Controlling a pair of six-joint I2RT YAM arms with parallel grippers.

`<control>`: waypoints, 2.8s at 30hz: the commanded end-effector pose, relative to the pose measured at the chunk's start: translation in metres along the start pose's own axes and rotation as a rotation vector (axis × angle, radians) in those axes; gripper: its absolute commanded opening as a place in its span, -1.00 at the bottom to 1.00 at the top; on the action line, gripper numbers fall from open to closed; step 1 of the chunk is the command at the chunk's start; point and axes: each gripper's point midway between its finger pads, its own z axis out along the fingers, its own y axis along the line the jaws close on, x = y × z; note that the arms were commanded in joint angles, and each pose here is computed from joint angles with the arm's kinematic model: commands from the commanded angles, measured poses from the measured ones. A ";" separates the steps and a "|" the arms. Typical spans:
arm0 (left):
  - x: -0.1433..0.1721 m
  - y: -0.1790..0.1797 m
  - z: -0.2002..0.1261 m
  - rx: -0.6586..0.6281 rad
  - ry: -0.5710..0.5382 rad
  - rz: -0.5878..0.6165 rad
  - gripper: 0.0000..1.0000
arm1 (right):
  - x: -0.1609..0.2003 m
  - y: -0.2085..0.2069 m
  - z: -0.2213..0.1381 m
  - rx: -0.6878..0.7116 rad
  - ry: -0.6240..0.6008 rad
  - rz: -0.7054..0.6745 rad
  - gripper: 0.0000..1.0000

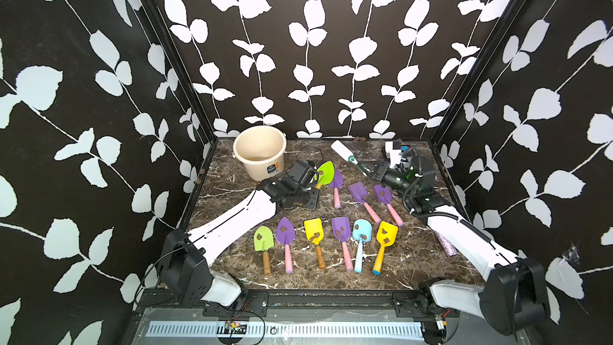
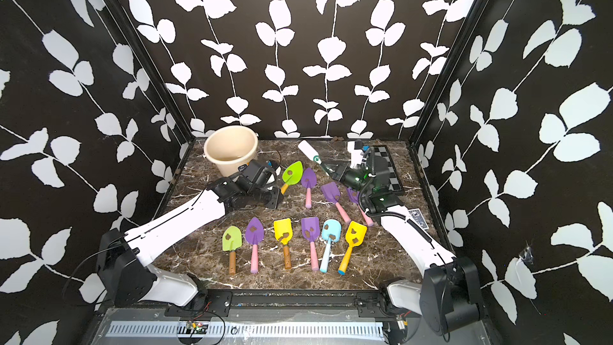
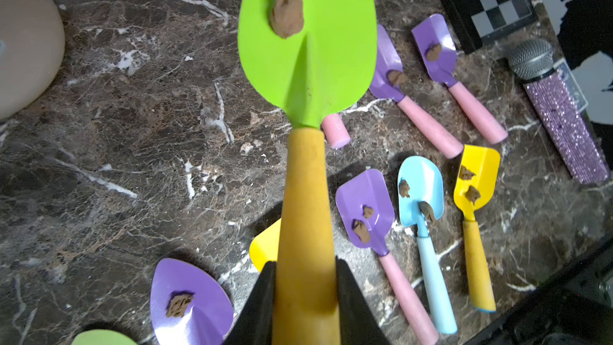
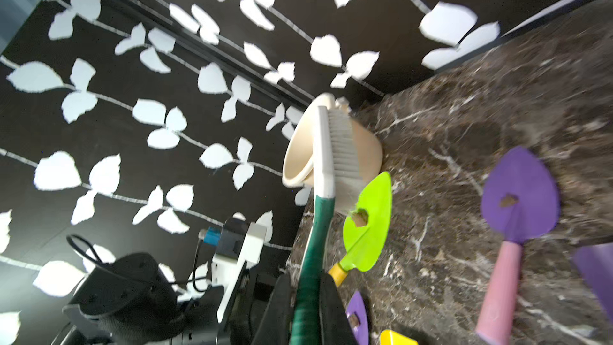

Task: Brush the soil off the hand trowel and place it into the bucket
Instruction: Pick up the hand trowel from the center of the board, then brush off the soil from the hand trowel.

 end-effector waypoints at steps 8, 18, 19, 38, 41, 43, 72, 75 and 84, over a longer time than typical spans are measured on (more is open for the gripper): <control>0.018 0.008 -0.020 -0.017 0.067 0.091 -1.00 | 0.043 0.033 0.021 -0.174 0.133 -0.111 -1.00; 0.021 0.014 -0.025 -0.033 0.070 0.079 -1.00 | 0.081 -0.007 0.019 -0.065 0.242 -0.092 -1.00; 0.021 0.014 -0.024 -0.032 0.071 0.077 -1.00 | 0.084 -0.011 0.019 -0.054 0.247 -0.088 -1.00; 0.037 0.021 -0.023 -0.021 0.105 0.052 -1.00 | 0.053 -0.021 -0.002 0.108 0.119 -0.148 -1.00; 0.036 0.020 -0.023 -0.018 0.104 0.057 -1.00 | 0.054 -0.002 0.000 0.035 0.122 -0.135 -1.00; 0.035 0.020 -0.024 -0.018 0.099 0.060 -1.00 | 0.059 0.009 0.004 -0.003 0.135 -0.135 -1.00; 0.016 0.014 -0.047 0.028 -0.059 0.087 -1.00 | 0.022 -0.039 -0.012 0.054 -0.053 0.057 -1.00; 0.021 0.017 -0.053 0.020 -0.044 0.097 -1.00 | 0.021 -0.046 -0.028 0.208 -0.025 -0.195 -1.00; 0.019 0.036 -0.100 0.027 0.020 0.007 -1.00 | 0.037 -0.066 -0.023 0.548 0.129 -0.794 -1.00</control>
